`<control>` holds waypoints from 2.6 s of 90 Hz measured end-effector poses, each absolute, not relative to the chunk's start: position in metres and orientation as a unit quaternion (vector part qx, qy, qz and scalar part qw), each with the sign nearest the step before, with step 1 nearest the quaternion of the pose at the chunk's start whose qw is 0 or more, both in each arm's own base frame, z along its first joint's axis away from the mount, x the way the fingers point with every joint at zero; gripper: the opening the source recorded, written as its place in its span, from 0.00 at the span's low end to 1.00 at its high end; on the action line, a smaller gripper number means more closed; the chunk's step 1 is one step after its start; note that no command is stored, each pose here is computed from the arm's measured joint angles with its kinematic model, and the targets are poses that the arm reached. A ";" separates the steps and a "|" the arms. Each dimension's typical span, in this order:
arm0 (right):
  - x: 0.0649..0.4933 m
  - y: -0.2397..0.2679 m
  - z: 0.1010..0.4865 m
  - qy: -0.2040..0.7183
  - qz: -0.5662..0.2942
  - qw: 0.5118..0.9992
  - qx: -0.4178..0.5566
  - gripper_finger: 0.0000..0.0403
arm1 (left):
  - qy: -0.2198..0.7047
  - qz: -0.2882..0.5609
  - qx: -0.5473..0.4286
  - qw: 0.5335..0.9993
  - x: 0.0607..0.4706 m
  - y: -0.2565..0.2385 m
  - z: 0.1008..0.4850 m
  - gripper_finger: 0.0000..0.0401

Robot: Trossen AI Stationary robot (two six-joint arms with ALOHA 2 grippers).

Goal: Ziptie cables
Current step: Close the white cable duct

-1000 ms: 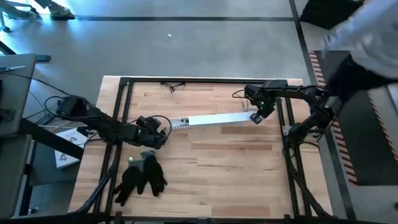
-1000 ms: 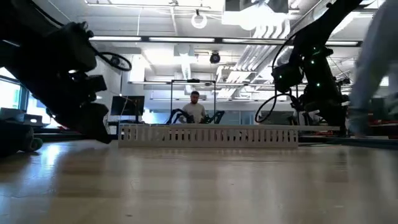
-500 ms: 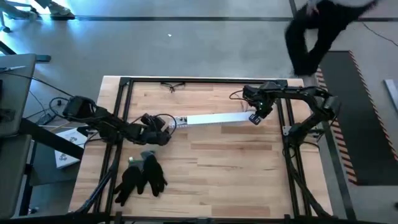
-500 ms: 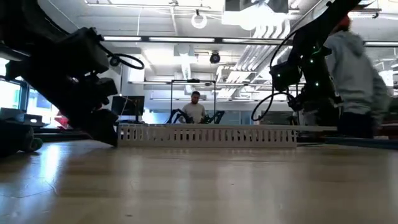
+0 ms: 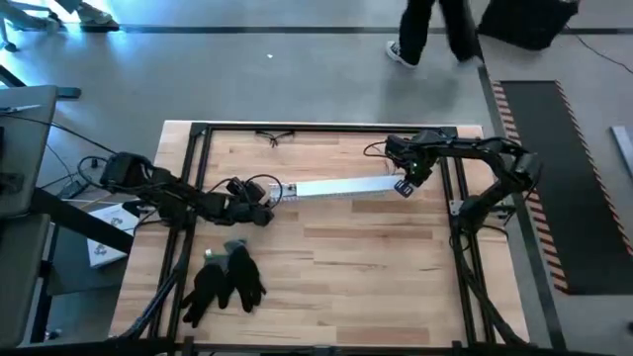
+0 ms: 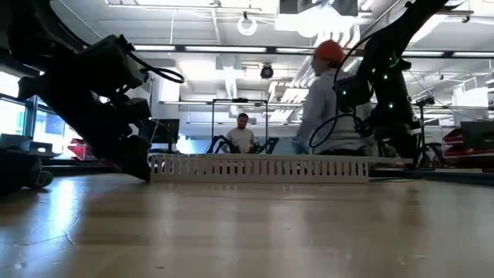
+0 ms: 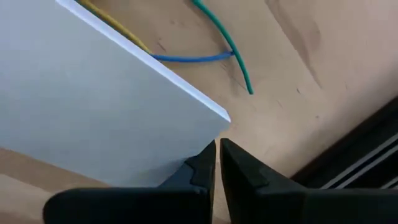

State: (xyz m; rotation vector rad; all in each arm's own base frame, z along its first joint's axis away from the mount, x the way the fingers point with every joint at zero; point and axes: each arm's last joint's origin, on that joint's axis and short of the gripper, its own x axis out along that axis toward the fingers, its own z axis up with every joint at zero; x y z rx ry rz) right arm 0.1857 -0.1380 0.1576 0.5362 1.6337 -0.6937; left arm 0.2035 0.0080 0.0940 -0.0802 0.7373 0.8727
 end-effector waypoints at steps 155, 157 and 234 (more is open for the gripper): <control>0.187 -0.135 0.157 0.709 -0.250 0.614 0.240 0.03 | 0.387 0.219 0.034 0.895 0.238 0.029 0.142 0.74; 0.187 -0.135 0.157 0.709 -0.250 0.614 0.240 0.03 | 0.388 0.220 0.033 0.894 0.238 0.030 0.141 0.74; 0.187 -0.135 0.157 0.707 -0.250 0.615 0.243 0.03 | 0.373 0.138 -0.062 0.915 0.227 0.020 0.146 0.74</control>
